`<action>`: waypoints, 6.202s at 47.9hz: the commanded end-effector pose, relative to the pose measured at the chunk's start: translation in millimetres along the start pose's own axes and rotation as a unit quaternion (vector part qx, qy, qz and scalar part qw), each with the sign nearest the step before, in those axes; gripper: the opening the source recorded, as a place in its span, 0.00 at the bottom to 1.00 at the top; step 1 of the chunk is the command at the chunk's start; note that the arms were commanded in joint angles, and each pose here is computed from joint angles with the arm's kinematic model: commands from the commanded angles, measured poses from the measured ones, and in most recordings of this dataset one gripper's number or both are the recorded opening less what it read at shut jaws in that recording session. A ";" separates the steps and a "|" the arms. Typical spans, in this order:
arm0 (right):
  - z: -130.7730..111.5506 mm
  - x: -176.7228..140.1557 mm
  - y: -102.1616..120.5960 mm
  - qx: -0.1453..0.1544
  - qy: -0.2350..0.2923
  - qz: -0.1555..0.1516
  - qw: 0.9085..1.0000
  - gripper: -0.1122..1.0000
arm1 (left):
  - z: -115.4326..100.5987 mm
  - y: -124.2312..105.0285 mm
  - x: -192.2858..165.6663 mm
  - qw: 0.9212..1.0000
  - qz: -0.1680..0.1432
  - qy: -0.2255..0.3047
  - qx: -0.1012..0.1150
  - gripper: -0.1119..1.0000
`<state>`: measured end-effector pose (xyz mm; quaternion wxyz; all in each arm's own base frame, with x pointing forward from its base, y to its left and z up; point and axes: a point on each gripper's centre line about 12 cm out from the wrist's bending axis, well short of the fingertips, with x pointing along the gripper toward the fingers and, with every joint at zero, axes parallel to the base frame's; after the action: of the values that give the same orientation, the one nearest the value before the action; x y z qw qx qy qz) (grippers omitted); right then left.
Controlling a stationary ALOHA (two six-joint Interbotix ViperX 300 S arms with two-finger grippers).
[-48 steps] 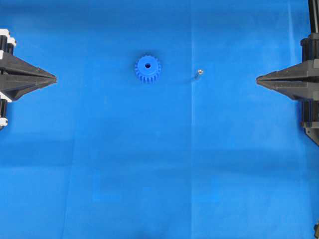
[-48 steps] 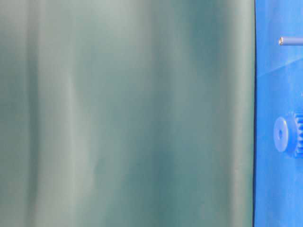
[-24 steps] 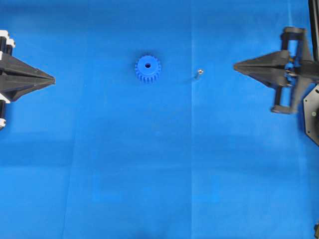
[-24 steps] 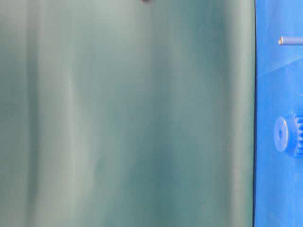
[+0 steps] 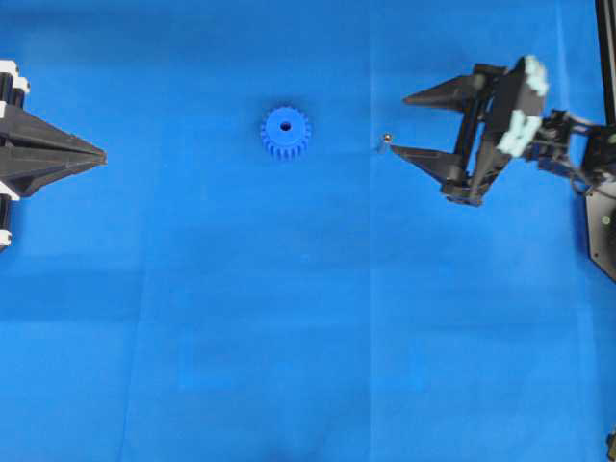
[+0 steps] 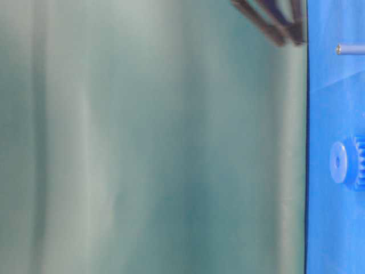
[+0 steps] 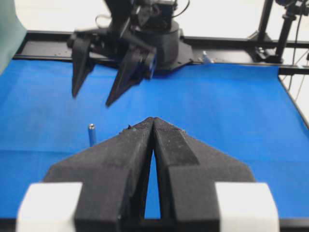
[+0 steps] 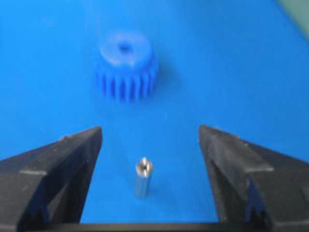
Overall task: Insert the shaft placed at a random location into the center hole of the small gear at another random location.
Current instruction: 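Move the open right gripper left over the upright silver shaft, then close the right gripper on the shaft, lift it toward the blue gear, then align the held shaft above the gear's center hole with the right gripper, then lower the shaft into the gear's center hole with the right gripper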
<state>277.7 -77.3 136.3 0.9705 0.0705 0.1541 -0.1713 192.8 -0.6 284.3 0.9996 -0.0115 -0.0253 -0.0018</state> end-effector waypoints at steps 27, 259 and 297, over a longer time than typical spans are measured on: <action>-22.4 26.7 -4.5 0.021 0.016 -0.021 0.999 0.64 | -0.3 2.6 -0.8 1.000 0.007 0.005 0.001 0.10; 76.0 129.7 43.5 0.003 0.035 0.032 0.999 0.12 | -2.9 3.2 -4.9 1.000 0.009 0.019 -0.007 0.10; 71.8 128.6 45.0 0.002 0.034 0.033 0.999 0.12 | -2.6 3.2 -5.1 1.000 0.009 0.018 -0.008 0.10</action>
<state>425.8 -89.1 148.5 0.9648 0.0850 0.2065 -0.1391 186.9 2.3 277.4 0.9998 -0.0184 -0.0009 0.0060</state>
